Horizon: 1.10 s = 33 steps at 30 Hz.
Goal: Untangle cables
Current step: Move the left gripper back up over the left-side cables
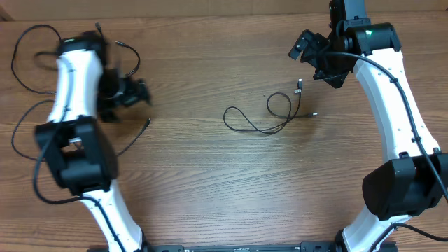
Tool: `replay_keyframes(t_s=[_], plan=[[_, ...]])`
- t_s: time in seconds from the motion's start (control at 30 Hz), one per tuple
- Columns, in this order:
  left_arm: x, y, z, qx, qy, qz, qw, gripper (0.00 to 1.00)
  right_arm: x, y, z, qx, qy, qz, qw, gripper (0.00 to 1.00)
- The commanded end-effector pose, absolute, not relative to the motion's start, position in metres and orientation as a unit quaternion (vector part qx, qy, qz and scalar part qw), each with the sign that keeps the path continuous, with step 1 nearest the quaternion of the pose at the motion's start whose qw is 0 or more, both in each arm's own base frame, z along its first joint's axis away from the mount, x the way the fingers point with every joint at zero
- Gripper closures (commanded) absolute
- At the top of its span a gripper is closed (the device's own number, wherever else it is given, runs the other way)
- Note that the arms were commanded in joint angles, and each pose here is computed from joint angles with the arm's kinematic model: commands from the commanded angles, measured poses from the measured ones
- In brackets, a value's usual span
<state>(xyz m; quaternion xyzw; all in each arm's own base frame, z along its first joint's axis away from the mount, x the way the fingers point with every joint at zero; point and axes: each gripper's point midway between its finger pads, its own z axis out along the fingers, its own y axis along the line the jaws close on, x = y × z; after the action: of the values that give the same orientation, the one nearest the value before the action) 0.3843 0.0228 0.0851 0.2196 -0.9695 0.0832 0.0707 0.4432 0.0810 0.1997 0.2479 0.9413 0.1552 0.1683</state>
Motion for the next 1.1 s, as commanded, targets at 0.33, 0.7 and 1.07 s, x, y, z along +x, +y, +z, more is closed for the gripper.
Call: replay_keyframes(t_s=[0.33,0.7,1.07], plan=[[0.358,0.028,0.108,0.295,-0.952,-0.009,0.085,0.0,0.442,0.08,0.22,0.241,0.938,0.158,0.194,0.0],[0.356,0.045,0.072,0.015,-0.996,-0.023,0.089,0.0,0.442,0.08,0.22,0.241,0.938,0.158,0.194,0.0],[0.359,0.048,0.019,-0.208,-0.976,-0.01,0.063,0.14,0.442,0.08,0.22,0.241,0.938,0.158,0.194,0.0]])
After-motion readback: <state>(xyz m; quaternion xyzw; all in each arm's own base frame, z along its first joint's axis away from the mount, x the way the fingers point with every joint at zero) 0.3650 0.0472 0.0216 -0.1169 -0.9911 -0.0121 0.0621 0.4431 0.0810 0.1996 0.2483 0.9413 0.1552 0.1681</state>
